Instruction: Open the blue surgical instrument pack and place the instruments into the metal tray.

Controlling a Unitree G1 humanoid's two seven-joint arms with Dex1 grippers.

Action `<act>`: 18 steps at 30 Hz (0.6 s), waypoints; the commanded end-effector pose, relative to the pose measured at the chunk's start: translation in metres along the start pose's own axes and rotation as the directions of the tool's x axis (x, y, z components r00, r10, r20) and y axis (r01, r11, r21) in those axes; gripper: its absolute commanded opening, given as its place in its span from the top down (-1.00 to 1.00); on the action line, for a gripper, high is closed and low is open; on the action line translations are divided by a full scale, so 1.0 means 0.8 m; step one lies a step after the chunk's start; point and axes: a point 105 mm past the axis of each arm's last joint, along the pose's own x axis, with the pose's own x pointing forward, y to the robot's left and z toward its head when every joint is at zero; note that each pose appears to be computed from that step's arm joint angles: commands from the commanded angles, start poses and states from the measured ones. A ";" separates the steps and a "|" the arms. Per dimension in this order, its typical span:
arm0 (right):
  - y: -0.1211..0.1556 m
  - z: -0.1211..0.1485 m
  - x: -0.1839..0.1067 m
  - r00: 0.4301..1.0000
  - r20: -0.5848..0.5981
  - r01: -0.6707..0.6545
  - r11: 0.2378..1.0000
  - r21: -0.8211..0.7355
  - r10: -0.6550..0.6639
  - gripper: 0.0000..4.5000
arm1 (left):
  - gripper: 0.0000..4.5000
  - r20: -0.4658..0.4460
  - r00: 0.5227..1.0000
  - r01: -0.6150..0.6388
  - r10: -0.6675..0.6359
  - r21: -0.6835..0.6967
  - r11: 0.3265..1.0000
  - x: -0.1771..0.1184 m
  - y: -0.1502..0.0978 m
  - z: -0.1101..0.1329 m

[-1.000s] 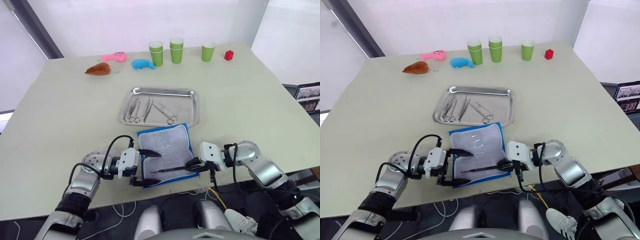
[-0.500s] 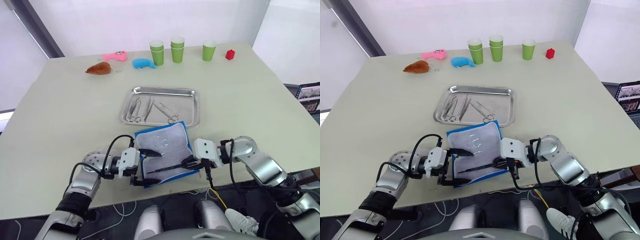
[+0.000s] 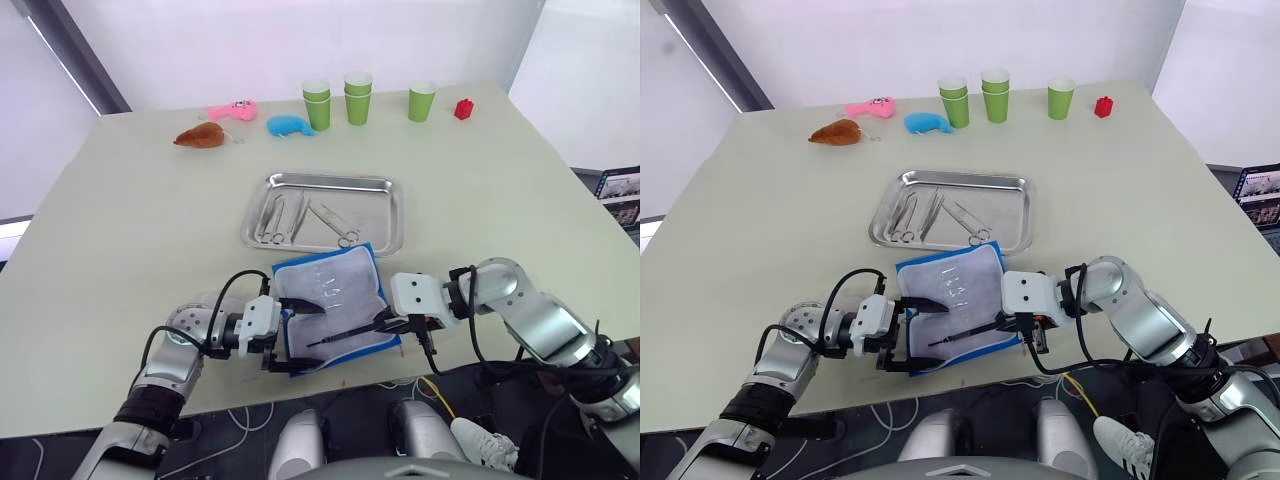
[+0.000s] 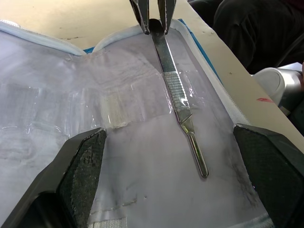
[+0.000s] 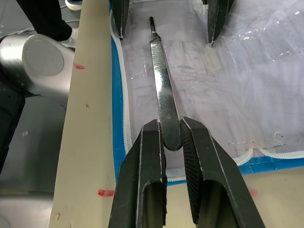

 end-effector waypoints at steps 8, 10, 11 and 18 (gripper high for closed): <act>-0.007 0.005 -0.043 0.998 0.021 0.063 0.996 -0.058 -0.061 0.97 | -1.00 -0.136 0.988 0.056 -0.078 -0.163 0.985 0.003 -0.038 -0.054; -0.006 -0.001 -0.055 0.998 0.006 0.065 0.996 -0.054 -0.065 0.97 | -1.00 -0.135 0.988 0.058 -0.081 -0.163 0.985 0.004 -0.038 -0.054; -0.006 -0.004 -0.060 0.998 -0.001 0.066 0.996 -0.051 -0.067 0.97 | -1.00 -0.134 0.988 0.059 -0.081 -0.162 0.985 0.004 -0.038 -0.054; 0.001 -0.020 -0.098 0.997 -0.027 0.065 0.997 -0.032 -0.066 0.97 | -1.00 -0.135 0.987 0.062 -0.084 -0.161 0.985 0.004 -0.037 -0.054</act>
